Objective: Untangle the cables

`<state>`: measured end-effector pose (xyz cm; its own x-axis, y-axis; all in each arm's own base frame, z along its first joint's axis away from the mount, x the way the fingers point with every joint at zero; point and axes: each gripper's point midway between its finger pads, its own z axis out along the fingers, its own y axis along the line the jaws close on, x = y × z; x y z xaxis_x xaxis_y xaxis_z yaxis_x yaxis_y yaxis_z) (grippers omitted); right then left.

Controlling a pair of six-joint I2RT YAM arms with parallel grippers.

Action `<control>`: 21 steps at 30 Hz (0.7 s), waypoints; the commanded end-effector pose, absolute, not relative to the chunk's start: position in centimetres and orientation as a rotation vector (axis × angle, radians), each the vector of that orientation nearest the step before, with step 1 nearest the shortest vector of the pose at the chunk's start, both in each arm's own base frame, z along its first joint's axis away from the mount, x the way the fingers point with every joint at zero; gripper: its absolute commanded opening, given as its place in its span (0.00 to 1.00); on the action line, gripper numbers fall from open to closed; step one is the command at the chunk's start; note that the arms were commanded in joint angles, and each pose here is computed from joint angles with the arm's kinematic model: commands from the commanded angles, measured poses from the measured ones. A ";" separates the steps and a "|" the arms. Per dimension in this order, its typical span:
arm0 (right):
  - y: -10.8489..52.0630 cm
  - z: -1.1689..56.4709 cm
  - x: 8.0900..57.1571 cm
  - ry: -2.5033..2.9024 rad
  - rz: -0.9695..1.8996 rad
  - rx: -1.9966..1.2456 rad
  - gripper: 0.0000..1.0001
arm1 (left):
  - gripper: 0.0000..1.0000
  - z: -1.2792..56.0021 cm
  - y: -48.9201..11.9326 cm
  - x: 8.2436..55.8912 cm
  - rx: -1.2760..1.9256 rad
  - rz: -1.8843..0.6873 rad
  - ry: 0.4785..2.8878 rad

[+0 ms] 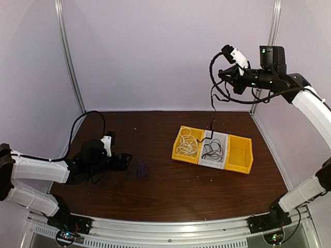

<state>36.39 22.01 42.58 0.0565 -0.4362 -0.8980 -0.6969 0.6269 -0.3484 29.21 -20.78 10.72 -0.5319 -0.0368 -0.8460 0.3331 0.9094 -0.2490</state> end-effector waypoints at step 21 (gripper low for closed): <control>20.9 38.7 39.4 1.650 0.191 -0.918 0.00 | 0.97 10.1 -22.5 30.2 0.236 -0.520 2.107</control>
<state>37.70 21.38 41.32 0.0357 -0.4493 -0.8926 -0.6670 0.6544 -0.3561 29.19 -21.25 9.04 -0.5675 -0.0118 -0.8233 0.3385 0.9082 -0.2463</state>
